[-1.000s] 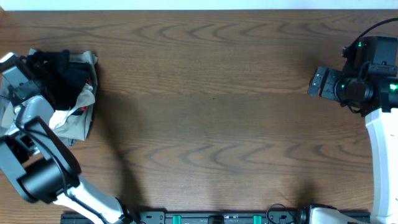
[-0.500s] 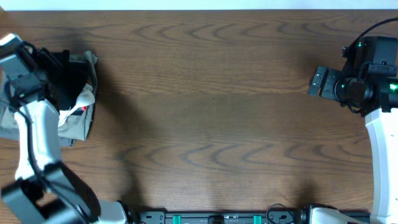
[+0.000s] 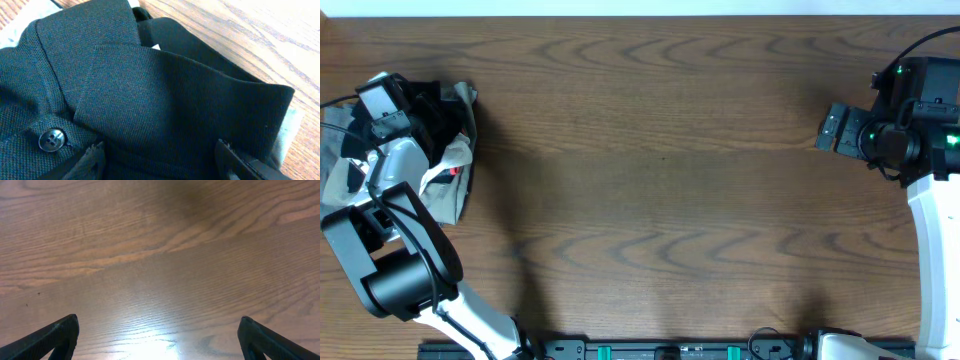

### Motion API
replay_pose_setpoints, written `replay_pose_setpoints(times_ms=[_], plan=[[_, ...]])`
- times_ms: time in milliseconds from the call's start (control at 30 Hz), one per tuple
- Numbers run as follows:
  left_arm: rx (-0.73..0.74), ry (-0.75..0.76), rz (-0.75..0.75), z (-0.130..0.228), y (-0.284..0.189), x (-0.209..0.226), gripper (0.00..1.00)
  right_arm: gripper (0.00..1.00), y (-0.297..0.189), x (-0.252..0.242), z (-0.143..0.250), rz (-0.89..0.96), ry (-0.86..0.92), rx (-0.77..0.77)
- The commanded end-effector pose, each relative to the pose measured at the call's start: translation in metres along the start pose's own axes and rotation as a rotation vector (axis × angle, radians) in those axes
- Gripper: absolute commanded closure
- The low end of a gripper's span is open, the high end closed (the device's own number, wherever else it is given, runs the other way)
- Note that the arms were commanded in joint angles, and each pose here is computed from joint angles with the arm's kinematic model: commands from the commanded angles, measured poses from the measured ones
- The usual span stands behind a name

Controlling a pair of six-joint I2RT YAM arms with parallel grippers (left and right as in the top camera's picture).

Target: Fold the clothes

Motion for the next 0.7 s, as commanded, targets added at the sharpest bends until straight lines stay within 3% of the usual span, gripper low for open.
replay_pose_setpoints(times_ms=[0, 233, 367, 433, 533, 667], plan=[[0.122, 0.013, 0.025, 0.040, 0.011, -0.004, 0.28, 0.01, -0.002, 0.000, -0.004, -0.006, 0.017, -0.016], [-0.082, 0.002, 0.074, -0.031, -0.082, -0.012, 0.26, 0.01, -0.003, 0.001, -0.008, -0.011, 0.017, -0.038], [-0.196, -0.006, 0.101, -0.058, -0.146, -0.012, 0.11, 0.01, -0.008, 0.002, -0.014, -0.019, 0.015, -0.082], [-0.245, -0.010, 0.117, -0.067, -0.179, -0.012, 0.02, 0.01, -0.014, 0.003, -0.018, -0.027, 0.015, -0.116], [-0.276, -0.004, 0.179, -0.068, -0.220, -0.014, 0.02, 0.01, -0.027, 0.006, -0.019, -0.058, 0.012, -0.157], [-0.293, 0.033, 0.395, -0.060, -0.275, -0.033, 0.02, 0.01, -0.050, 0.006, -0.015, -0.069, 0.011, -0.214]])
Point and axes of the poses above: each gripper's point midway between its finger pads, its own y axis out along the fingers, its own x axis along the line the jaws close on, z = x × y, the point moved 5 cm from there along -y, back along the fingers, and after that the axes turned 1 degree about -y, right-handed, at the moved point
